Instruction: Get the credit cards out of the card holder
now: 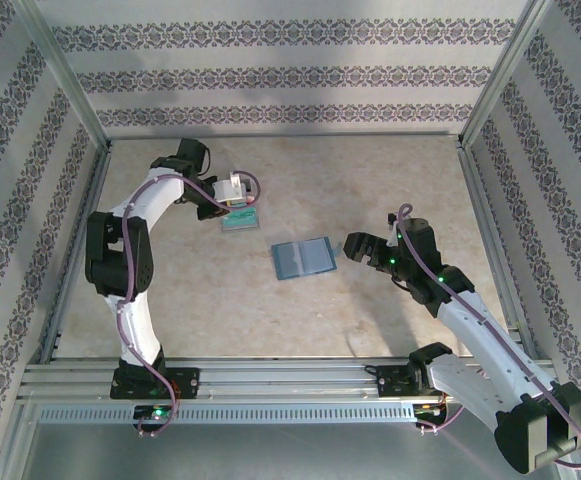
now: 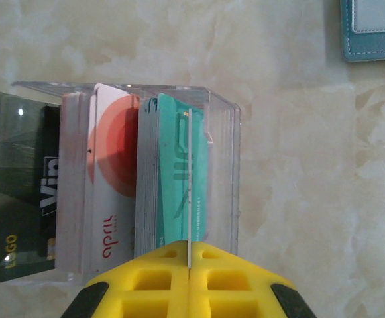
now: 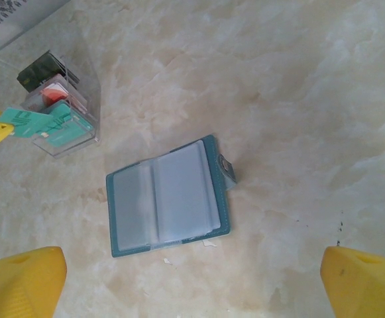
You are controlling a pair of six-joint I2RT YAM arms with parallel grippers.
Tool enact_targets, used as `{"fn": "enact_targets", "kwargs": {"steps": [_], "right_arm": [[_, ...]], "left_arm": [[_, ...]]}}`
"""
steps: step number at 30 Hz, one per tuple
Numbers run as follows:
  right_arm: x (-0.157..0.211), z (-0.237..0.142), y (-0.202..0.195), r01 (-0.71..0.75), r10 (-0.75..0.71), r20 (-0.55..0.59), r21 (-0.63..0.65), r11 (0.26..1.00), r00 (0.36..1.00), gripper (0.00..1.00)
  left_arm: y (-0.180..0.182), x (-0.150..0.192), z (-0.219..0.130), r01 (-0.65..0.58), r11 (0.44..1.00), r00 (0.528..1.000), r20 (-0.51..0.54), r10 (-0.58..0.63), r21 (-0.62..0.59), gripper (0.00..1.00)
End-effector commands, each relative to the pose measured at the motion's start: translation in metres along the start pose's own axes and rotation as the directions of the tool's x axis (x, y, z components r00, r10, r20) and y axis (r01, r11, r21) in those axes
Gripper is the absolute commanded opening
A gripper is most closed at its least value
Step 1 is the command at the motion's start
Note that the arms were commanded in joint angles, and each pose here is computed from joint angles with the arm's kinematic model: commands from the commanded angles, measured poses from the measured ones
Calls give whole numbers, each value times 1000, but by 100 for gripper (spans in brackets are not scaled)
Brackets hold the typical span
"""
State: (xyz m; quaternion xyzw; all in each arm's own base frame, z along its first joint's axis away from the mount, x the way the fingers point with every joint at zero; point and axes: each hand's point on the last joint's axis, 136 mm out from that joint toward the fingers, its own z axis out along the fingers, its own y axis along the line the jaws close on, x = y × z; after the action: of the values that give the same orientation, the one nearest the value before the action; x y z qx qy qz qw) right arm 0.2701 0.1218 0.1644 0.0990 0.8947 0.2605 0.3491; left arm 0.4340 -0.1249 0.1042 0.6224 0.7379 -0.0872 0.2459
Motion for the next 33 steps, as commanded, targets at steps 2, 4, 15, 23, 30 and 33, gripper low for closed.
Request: {"fn": "enact_targets", "kwargs": {"steps": [2,4,15,23,30,33], "right_arm": [[-13,-6,0,-14,14,37,15,1000,999,98],[-14,-6,0,-14,13,38,15,1000,999,98],[-14,-10,0,-13,12,44,13,1000,999,98],[-13,-9,0,-16,16,42,11,1000,999,98],[-15,-10,2,-11,11,43,6,1000,999,98],[-15,-10,1,-12,12,44,8,1000,999,98]], "left_arm": [[-8,-4,0,-31,998,999,-25,32,46,0],[-9,-5,3,-36,998,999,-31,38,50,0],[-8,-3,21,-30,996,997,-64,35,81,0],[-6,2,27,-28,997,994,-100,36,76,2],[-1,-10,24,-19,999,997,-79,23,44,20],[1,-15,21,-23,999,997,-76,24,25,21]]}}
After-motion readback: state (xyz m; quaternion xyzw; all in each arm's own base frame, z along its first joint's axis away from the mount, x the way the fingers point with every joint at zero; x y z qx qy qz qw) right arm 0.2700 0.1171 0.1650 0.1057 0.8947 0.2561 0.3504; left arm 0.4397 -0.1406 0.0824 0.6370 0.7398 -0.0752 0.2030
